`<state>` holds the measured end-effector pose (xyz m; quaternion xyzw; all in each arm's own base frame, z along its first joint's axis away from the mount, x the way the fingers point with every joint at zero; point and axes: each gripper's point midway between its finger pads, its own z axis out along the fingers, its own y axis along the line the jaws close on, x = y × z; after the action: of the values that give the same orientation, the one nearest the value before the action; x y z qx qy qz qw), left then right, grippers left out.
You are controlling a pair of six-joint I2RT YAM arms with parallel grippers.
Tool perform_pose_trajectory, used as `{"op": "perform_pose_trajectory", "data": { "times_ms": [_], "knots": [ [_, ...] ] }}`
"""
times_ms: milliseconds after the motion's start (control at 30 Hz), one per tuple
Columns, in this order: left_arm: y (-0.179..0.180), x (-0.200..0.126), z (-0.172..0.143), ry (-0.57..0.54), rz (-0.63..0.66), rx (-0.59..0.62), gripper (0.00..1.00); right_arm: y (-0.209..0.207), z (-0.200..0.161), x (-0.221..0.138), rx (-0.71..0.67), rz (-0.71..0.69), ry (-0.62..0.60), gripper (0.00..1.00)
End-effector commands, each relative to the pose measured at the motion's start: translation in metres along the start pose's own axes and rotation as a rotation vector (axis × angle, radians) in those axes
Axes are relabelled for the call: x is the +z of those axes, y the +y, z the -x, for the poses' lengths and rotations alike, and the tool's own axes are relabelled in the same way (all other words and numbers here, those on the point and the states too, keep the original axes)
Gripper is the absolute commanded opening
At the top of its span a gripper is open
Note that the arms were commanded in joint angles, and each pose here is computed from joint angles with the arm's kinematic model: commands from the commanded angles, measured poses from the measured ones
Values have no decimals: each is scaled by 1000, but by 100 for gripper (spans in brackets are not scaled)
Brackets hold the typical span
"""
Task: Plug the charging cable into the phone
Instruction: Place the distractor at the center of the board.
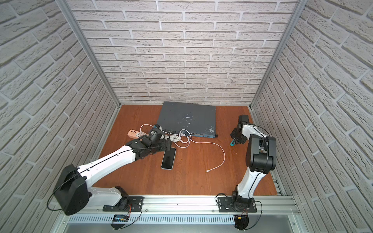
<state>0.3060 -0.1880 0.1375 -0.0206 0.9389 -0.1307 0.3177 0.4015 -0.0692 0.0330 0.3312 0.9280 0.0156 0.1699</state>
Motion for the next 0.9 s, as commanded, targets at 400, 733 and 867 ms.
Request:
{"op": "perform_pose_trajectory", "data": {
  "times_ms": [400,733,867],
  "knots": [
    [6,-2,8,-28,13,-11,98,-9,-6,17,19,-14,35,37],
    [10,-3,7,-33,18,-16,98,1,-2,0,-13,67,-20,99],
    [10,-5,8,-40,14,-21,98,2,-1,-6,-36,78,-44,99]
  ]
}}
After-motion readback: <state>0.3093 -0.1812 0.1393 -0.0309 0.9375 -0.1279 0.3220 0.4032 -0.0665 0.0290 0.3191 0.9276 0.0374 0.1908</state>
